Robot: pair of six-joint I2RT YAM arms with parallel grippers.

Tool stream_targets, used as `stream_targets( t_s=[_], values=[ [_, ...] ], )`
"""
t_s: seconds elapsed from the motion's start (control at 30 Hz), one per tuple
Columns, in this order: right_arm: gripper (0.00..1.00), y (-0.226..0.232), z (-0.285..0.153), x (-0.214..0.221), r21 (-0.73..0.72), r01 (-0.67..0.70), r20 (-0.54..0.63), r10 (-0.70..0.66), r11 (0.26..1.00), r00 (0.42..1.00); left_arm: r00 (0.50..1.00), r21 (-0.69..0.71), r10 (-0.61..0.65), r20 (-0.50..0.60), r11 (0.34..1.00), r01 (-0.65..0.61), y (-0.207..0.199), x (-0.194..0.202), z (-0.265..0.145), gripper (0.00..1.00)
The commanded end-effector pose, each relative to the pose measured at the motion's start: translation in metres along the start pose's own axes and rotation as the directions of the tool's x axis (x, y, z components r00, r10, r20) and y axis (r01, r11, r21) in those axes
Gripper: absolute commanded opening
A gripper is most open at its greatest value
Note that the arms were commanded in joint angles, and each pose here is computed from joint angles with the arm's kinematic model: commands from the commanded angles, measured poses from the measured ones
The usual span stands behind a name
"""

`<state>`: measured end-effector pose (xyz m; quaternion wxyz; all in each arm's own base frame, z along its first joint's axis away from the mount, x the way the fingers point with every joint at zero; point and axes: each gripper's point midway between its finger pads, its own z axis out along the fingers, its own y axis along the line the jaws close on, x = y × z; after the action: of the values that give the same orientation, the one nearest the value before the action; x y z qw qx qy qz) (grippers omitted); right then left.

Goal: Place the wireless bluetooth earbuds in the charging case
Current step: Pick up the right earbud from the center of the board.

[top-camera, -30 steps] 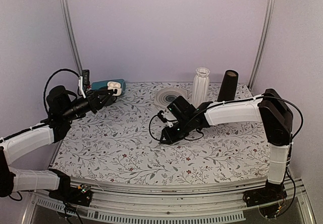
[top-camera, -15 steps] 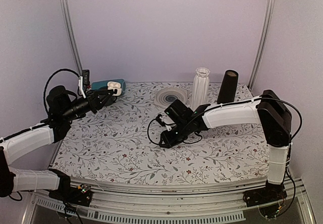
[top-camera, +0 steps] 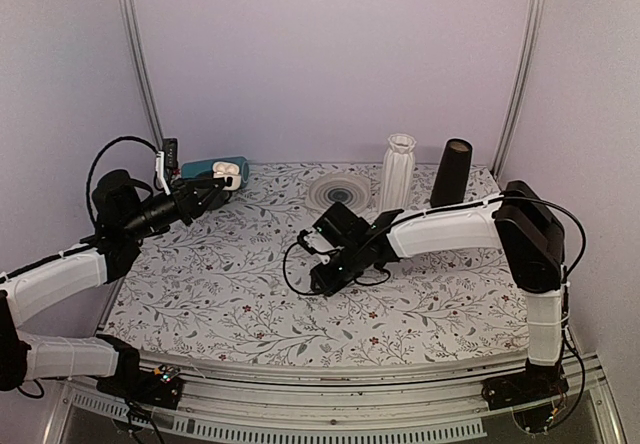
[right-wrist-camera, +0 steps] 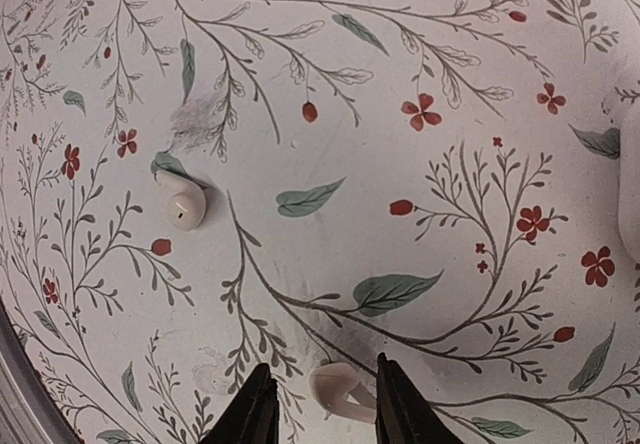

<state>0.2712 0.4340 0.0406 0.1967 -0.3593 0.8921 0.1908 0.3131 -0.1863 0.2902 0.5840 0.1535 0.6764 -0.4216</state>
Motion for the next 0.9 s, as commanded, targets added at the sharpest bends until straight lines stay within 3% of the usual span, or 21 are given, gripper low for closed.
stream_targets(
  t_s=[0.0,0.37,0.53,0.87],
  values=[
    [0.34,0.0,0.002,-0.005,0.032,0.156,0.03,-0.157,0.987,0.987,0.999,0.005,0.031,0.021,1.0,-0.031,-0.003,-0.01,-0.002,0.0],
    [0.5,0.004,-0.011,-0.011,0.002,0.385,0.149,-0.381,0.923,0.912,0.999,-0.003,0.037,0.022,0.999,-0.036,-0.004,-0.01,-0.004,0.0],
    [0.51,0.001,-0.013,-0.015,-0.004,0.422,0.174,-0.415,0.907,0.893,0.999,-0.012,0.046,0.02,0.999,-0.046,-0.004,-0.01,-0.006,0.0],
    [0.49,-0.001,-0.003,-0.004,-0.024,0.475,0.117,-0.469,0.88,0.875,0.998,-0.015,0.054,0.025,0.998,-0.053,-0.005,-0.013,-0.009,0.0]
  ],
)
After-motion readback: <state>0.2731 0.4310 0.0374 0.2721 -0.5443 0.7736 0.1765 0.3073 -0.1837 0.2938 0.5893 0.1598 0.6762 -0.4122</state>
